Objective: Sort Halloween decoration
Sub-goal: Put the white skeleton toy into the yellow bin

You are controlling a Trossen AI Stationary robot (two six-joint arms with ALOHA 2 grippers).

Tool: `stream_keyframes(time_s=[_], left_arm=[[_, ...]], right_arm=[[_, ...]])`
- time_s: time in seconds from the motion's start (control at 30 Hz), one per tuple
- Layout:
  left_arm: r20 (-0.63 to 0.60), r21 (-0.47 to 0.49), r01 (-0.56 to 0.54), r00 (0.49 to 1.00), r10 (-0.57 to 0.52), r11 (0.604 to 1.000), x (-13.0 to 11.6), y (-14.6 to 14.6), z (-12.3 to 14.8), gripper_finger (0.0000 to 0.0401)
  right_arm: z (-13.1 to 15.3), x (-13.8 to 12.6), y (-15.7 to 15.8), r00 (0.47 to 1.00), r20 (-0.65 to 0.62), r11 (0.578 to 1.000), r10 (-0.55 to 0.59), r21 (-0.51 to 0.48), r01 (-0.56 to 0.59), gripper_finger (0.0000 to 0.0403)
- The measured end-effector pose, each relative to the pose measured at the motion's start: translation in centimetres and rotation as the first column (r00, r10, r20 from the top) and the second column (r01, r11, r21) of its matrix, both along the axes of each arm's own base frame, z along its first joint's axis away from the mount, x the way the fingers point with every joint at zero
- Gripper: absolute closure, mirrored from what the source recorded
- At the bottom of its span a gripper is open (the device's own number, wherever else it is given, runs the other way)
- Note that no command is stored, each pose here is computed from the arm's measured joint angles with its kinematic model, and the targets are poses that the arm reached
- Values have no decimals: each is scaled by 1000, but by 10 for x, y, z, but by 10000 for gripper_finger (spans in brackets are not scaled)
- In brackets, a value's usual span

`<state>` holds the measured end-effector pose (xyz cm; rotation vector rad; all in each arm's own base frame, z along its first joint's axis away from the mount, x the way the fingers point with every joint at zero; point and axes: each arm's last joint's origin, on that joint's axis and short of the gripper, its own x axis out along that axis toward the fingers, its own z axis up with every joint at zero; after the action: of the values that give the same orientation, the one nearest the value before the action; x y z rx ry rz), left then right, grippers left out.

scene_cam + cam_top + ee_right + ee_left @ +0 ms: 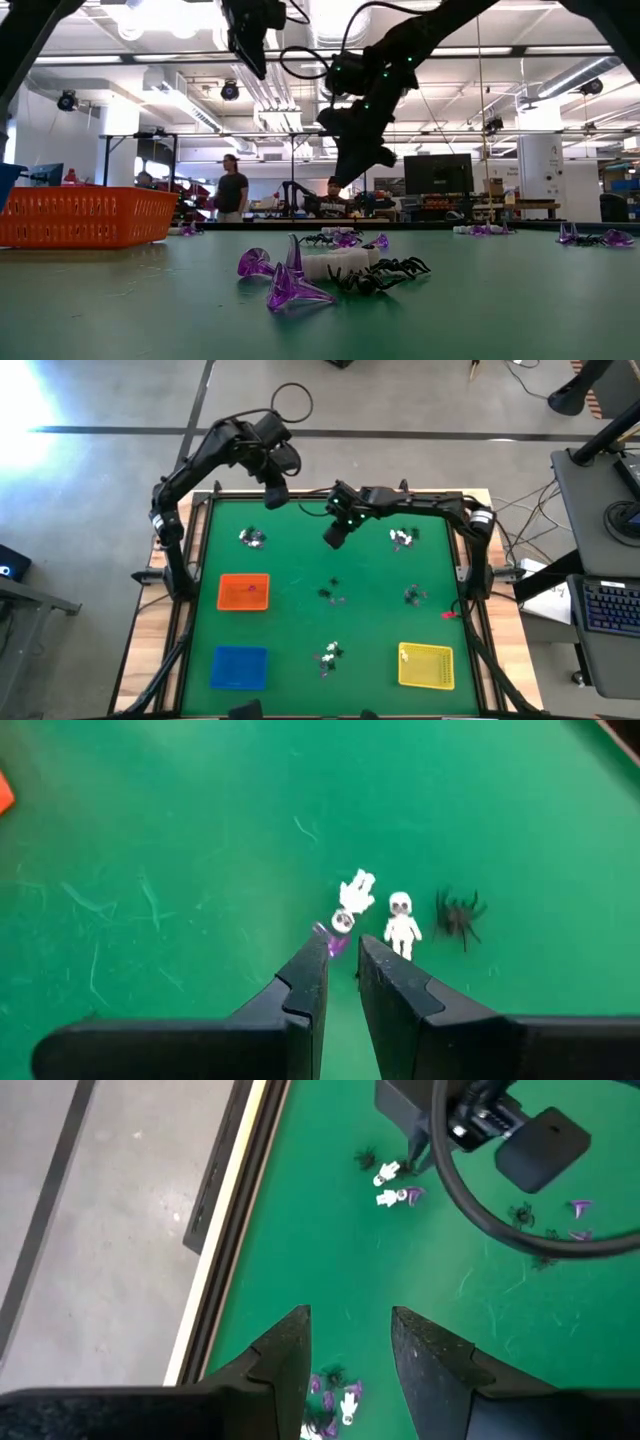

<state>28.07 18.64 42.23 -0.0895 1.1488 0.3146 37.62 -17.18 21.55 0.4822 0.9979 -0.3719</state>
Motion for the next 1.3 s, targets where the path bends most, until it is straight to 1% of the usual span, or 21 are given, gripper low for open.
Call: stream_keyframes(time_s=[0.13,0.3,0.37,0.57,0.77,1.13,1.3], left_arm=[[3,2,-2,1000,2,1000,-2,-1,2,278],[16,10,-2,1000,2,1000,-10,-5,9,278],[22,14,-3,1000,3,1000,-13,-7,12,278],[48,33,-12,999,10,999,-24,-12,22,278],[66,44,-19,998,16,999,-31,-14,28,278],[66,51,-28,997,24,998,-33,-14,30,278],[67,51,-28,997,24,998,-34,-14,30,278]], right_arm=[[-6,9,-6,999,-19,1000,25,-8,-25,351],[-23,10,-13,991,-128,999,31,28,-27,351],[-29,10,-16,988,-152,999,33,35,-28,351],[-40,15,-25,985,-173,1000,14,17,-11,351],[-51,19,-26,981,-191,1000,18,29,-13,351],[-63,20,-27,976,-218,999,19,42,-10,351],[-70,21,-29,973,-229,998,4,56,9,351]])
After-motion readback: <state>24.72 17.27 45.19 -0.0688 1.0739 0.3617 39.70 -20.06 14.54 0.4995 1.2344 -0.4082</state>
